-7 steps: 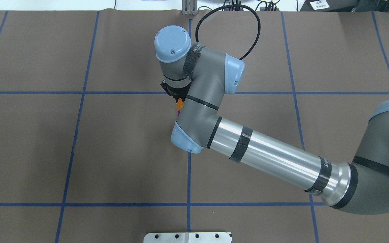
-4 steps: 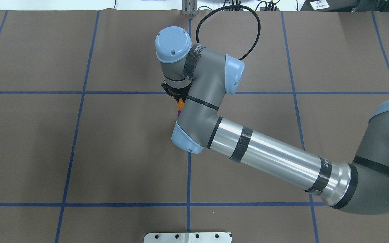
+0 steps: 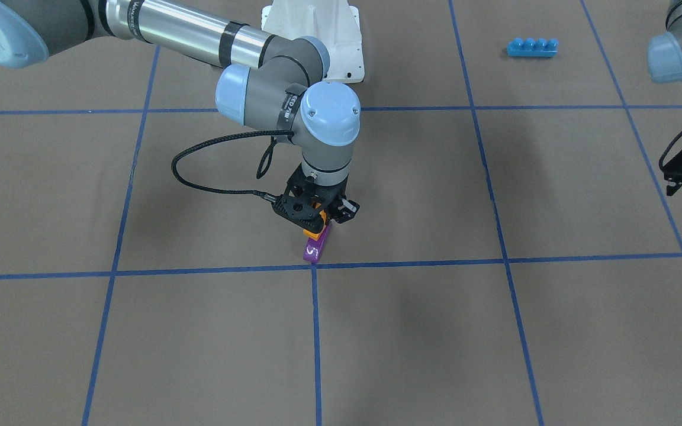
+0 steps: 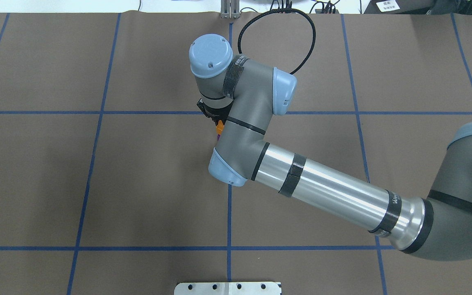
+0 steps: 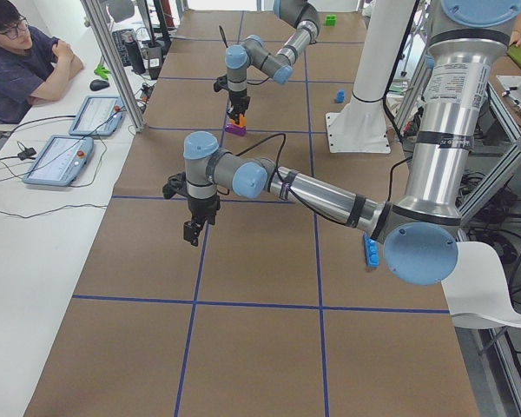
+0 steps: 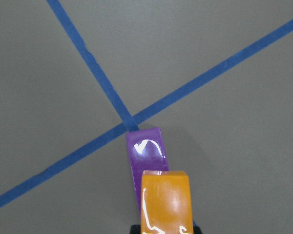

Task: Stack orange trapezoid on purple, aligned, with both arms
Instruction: 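Lower the orange block onto the purple block, aligning their edges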

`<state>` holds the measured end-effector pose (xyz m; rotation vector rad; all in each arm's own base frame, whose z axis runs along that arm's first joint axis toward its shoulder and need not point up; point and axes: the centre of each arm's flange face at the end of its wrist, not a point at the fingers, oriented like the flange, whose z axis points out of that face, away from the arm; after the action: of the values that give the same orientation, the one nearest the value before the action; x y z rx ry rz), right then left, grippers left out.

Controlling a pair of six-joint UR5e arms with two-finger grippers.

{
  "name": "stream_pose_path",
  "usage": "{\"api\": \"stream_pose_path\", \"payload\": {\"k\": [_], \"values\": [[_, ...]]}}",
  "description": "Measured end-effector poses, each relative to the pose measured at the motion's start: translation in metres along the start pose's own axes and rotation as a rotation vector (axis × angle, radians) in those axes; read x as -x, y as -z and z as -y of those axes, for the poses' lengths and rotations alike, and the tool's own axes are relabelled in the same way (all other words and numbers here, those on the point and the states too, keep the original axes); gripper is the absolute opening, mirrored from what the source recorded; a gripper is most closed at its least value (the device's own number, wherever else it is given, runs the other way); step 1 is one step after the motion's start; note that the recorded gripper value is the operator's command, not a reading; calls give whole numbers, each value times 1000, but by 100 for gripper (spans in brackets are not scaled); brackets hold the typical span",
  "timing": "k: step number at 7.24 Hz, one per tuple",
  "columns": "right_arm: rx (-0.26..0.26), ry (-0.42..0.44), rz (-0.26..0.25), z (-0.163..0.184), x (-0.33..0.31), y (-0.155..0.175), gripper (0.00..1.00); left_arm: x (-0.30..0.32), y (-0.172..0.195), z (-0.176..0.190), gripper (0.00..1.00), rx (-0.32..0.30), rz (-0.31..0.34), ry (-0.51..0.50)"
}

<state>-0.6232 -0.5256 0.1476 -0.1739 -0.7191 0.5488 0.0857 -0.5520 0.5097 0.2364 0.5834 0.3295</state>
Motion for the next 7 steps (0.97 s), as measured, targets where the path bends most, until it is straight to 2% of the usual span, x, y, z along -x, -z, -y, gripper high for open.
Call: {"api": "stream_pose_path", "payload": {"k": [4, 5, 6, 7], "values": [[5, 18, 28, 1, 2, -9, 0, 0, 0, 1, 100, 0, 1, 1], [6, 22, 32, 1, 1, -10, 24, 0, 0, 1, 100, 0, 2, 1], [6, 23, 33, 2, 1, -11, 72, 0, 0, 1, 100, 0, 2, 1], [6, 23, 33, 2, 1, -11, 99, 0, 0, 1, 100, -1, 3, 1]]}}
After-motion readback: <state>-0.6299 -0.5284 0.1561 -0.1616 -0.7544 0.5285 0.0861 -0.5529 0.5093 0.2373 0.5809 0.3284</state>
